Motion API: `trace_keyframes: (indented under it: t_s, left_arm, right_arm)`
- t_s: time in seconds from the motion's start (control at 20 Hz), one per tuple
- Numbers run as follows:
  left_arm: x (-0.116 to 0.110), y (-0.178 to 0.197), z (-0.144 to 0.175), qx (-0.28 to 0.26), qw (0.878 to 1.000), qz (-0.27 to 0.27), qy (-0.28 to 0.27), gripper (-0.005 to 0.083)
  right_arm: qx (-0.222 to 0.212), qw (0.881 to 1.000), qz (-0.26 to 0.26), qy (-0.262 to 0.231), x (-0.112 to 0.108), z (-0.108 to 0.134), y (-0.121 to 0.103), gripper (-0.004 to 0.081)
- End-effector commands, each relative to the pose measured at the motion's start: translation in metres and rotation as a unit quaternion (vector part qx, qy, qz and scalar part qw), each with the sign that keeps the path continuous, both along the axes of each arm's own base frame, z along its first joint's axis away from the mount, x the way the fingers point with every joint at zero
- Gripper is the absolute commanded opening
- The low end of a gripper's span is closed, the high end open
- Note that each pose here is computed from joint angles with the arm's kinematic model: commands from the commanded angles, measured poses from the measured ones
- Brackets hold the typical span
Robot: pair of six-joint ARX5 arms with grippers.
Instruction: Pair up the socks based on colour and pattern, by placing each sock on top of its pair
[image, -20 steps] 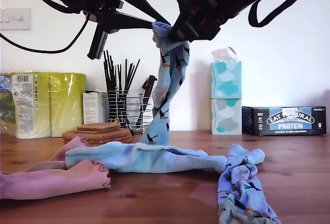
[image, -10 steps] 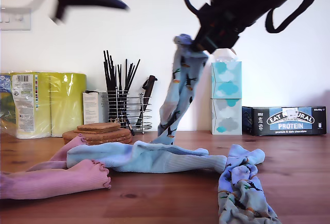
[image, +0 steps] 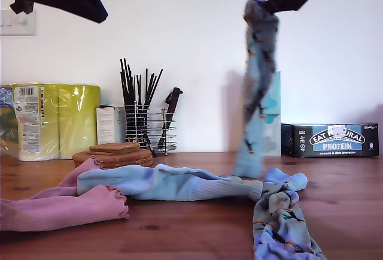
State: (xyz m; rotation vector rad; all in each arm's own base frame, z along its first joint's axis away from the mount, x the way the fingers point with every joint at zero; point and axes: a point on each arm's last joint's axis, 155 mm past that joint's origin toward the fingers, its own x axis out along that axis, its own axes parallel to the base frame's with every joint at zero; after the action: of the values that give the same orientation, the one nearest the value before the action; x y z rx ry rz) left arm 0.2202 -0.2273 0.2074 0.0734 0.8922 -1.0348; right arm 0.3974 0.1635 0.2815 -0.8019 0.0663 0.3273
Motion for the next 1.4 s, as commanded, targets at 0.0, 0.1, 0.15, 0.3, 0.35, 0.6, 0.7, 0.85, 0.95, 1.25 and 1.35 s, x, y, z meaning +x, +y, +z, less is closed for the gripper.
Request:
trace_keyframes:
  t_s: [0.0, 0.1, 0.15, 0.3, 0.35, 0.6, 0.7, 0.85, 0.95, 1.25, 1.35]
  left_arm:
    - [-0.010, 0.001, 0.004, -0.003, 1.000, -0.009, -0.011, -0.0019]
    - [-0.015, 0.004, 0.008, 0.002, 1.000, -0.013, -0.024, -0.0019]
    - [-0.013, 0.008, 0.008, 0.009, 0.999, -0.005, -0.033, -0.0019]
    - [-0.012, 0.018, 0.006, 0.026, 0.998, 0.012, -0.052, -0.0019]
    - [-0.013, 0.020, 0.004, 0.030, 0.998, 0.014, -0.051, -0.0019]
    - [-0.011, 0.022, -0.002, 0.034, 0.998, 0.015, -0.053, -0.0019]
    - [-0.011, 0.022, -0.002, 0.034, 0.998, 0.014, -0.054, -0.0019]
    - [-0.011, 0.022, -0.002, 0.035, 0.998, 0.012, -0.055, -0.0019]
    - [-0.013, 0.023, -0.003, 0.037, 0.998, 0.011, -0.052, -0.0019]
    - [-0.014, 0.023, -0.004, 0.039, 0.998, 0.009, -0.052, -0.0019]
    - [-0.013, 0.023, -0.004, 0.039, 0.998, 0.009, -0.052, -0.0019]
  right_arm:
    - [-0.015, 1.000, -0.013, 0.000, 0.002, 0.003, -0.006, -0.0013]
    - [-0.024, 0.999, -0.025, 0.020, 0.001, -0.003, -0.011, -0.0013]
    - [-0.031, 0.998, -0.027, 0.036, -0.001, -0.011, -0.012, -0.0013]
    - [-0.055, 0.992, -0.016, 0.111, -0.019, -0.048, -0.004, -0.0013]
    - [-0.055, 0.988, -0.014, 0.143, -0.029, -0.063, -0.001, -0.0013]
    - [-0.064, 0.967, 0.021, 0.245, -0.086, -0.101, 0.025, -0.0013]
    - [-0.064, 0.958, 0.023, 0.278, -0.104, -0.112, 0.029, -0.0013]
    - [-0.060, 0.946, 0.033, 0.315, -0.126, -0.125, 0.039, -0.0013]
    - [-0.059, 0.938, 0.049, 0.339, -0.144, -0.132, 0.049, -0.0013]
    - [-0.053, 0.910, 0.083, 0.403, -0.187, -0.148, 0.067, -0.0013]
    - [-0.059, 0.903, 0.083, 0.417, -0.193, -0.153, 0.065, -0.0013]
